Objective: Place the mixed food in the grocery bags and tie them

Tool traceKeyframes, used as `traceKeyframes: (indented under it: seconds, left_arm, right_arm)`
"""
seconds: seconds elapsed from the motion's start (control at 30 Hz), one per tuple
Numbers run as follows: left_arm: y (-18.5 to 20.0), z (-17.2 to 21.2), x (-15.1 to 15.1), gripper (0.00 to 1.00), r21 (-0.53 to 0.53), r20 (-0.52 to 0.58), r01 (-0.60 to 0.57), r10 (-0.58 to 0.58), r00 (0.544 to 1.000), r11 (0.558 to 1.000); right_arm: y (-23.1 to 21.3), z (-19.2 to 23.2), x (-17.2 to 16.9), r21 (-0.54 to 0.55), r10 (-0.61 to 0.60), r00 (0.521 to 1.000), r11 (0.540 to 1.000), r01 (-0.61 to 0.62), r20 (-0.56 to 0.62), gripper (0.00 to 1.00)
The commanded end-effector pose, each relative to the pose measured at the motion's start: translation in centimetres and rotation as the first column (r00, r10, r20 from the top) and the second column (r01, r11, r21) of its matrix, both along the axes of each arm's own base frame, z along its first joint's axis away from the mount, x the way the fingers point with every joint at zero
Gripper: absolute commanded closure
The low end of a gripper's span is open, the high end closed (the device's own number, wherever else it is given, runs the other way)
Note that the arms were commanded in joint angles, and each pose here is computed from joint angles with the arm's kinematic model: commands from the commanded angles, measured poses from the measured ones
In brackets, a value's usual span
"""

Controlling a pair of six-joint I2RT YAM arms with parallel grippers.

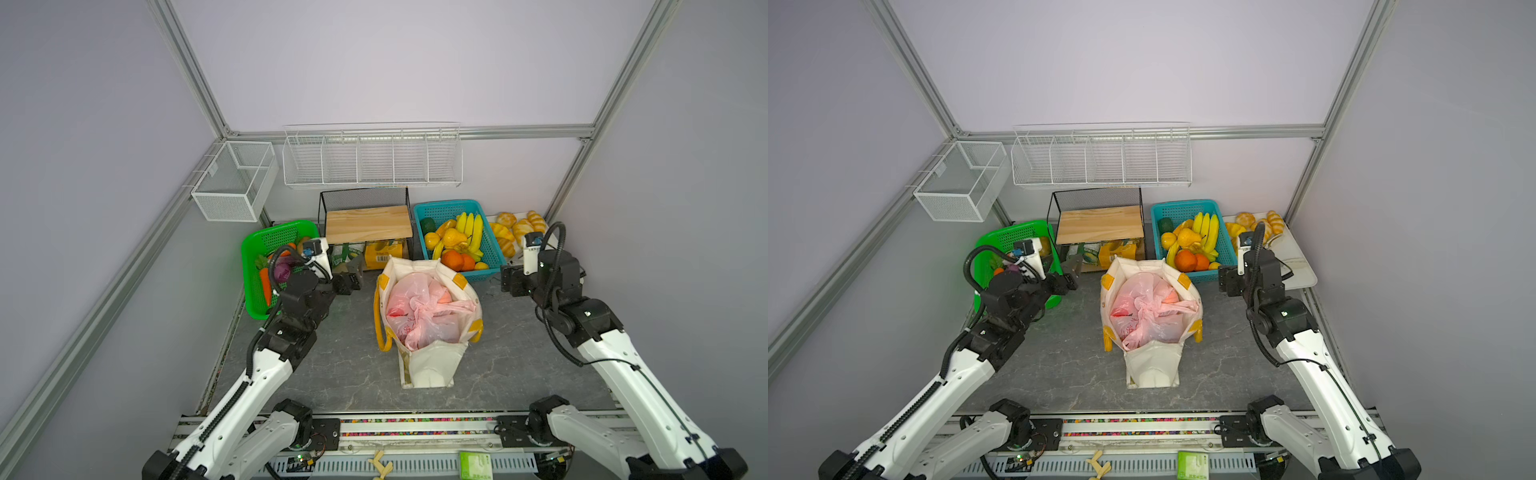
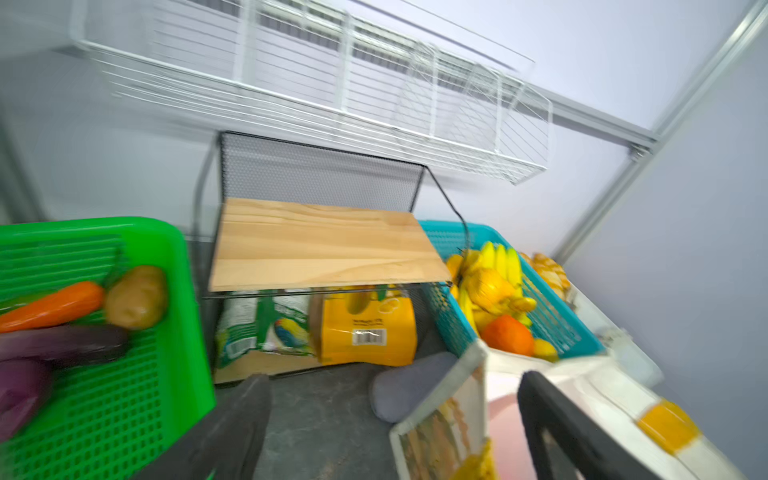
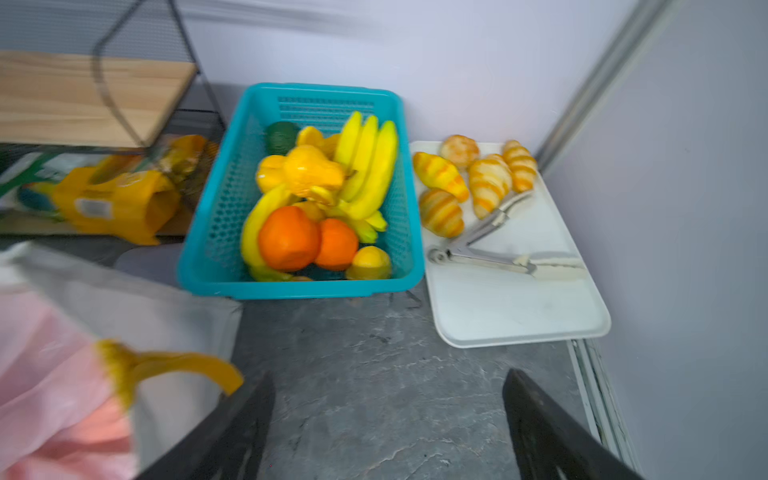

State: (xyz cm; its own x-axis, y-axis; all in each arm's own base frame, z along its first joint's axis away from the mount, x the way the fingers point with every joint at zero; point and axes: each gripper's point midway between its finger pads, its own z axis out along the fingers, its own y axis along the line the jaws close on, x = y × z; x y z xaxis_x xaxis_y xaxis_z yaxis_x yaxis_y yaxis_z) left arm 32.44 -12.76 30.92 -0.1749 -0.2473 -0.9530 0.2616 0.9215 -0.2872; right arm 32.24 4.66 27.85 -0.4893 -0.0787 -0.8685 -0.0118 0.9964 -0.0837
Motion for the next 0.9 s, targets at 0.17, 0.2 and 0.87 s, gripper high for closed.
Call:
traceKeyframes:
  seconds: [0.17, 0.2, 0.87]
  left_arm:
    - [10.7, -4.3, 2.3, 0.01, 0.078, 0.084, -0.454, 0.448, 0.890, 0.887]
    - [11.4, -5.2, 2.6, 0.00, 0.093, 0.059, -0.467, 0.463, 0.884, 0.879]
    - [13.5, -16.5, 5.7, 0.00, 0.292, -0.063, -0.385, 0.419, 0.906, 0.876]
  right_arm:
    - [-4.5, -6.7, 3.1, -0.011, -0.266, 0.963, 0.964, 0.266, 0.051, 0.11]
    - [-4.7, -7.5, 3.5, -0.032, -0.266, 0.962, 0.963, 0.268, 0.059, 0.11]
    - [-5.4, -17.2, 6.6, -0.079, -0.167, 0.985, 0.982, 0.171, 0.053, 0.11]
